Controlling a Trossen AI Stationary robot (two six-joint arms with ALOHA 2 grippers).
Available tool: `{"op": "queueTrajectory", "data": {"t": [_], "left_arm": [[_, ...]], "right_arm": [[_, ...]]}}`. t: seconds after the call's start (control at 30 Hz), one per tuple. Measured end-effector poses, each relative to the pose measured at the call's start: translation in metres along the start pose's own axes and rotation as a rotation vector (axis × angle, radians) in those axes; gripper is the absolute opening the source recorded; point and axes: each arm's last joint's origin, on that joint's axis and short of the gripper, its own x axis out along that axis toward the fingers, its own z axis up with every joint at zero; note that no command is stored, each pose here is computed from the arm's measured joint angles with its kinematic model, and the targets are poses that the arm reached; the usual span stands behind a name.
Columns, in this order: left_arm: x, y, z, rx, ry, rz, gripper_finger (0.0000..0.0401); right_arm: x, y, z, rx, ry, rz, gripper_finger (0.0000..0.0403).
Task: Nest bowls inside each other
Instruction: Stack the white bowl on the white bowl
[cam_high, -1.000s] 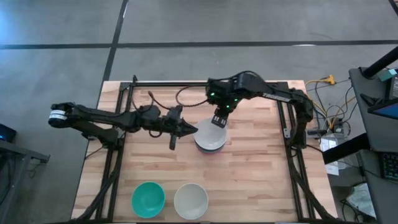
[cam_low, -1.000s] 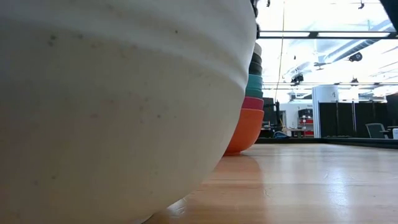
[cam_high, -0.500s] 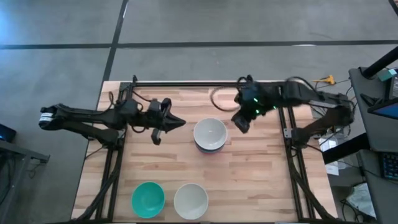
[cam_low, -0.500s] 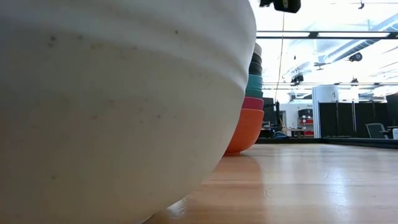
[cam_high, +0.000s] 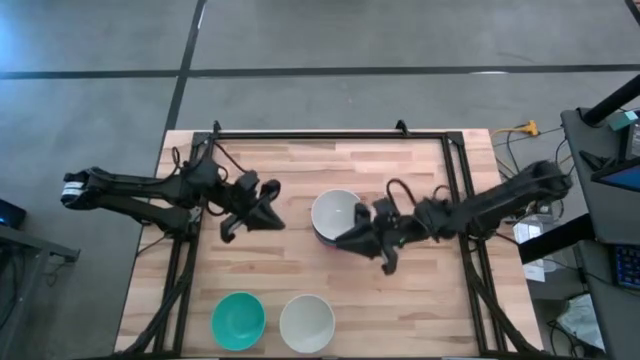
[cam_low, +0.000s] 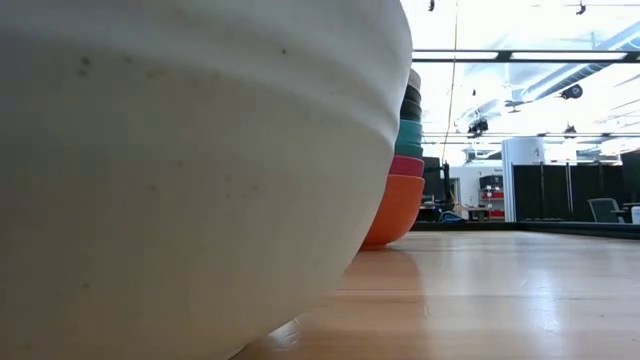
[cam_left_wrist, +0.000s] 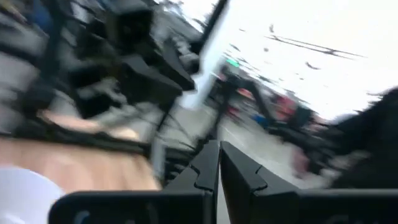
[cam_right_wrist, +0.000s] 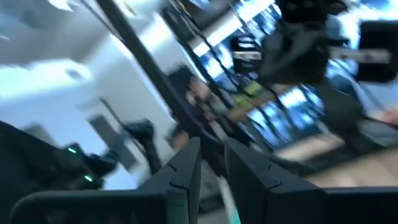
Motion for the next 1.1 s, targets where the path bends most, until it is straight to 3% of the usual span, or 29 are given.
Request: {"op": "queueTrajectory", "data": {"t": [0.17,0.37,0.57,0.77,0.93,1.1], "left_arm": [[0.003,-0.010,-0.005,-0.090,0.037,-0.061,0.0000],[0.011,-0.035,-0.015,-0.110,-0.035,0.003,0.0000],[0.020,-0.065,-0.031,-0.149,-0.097,0.095,0.0000],[0.023,-0.087,-0.048,-0.099,-0.093,0.166,0.0000],[0.022,-0.096,-0.053,-0.102,-0.093,0.172,0.0000],[0.021,-0.098,-0.057,-0.094,-0.058,0.127,0.0000]], "right_arm": [[0.023,-0.002,-0.027,0.014,-0.077,0.160,0.0068],[0.060,0.009,-0.038,-0.010,0.059,0.283,0.0068],[0.086,0.044,-0.044,-0.275,0.320,0.211,0.0068],[0.084,0.075,-0.046,-0.603,0.595,0.050,0.0068],[0.080,0.095,-0.053,-0.671,0.694,0.017,0.0068],[0.078,0.114,-0.083,-0.728,0.819,0.056,0.0068]]}}
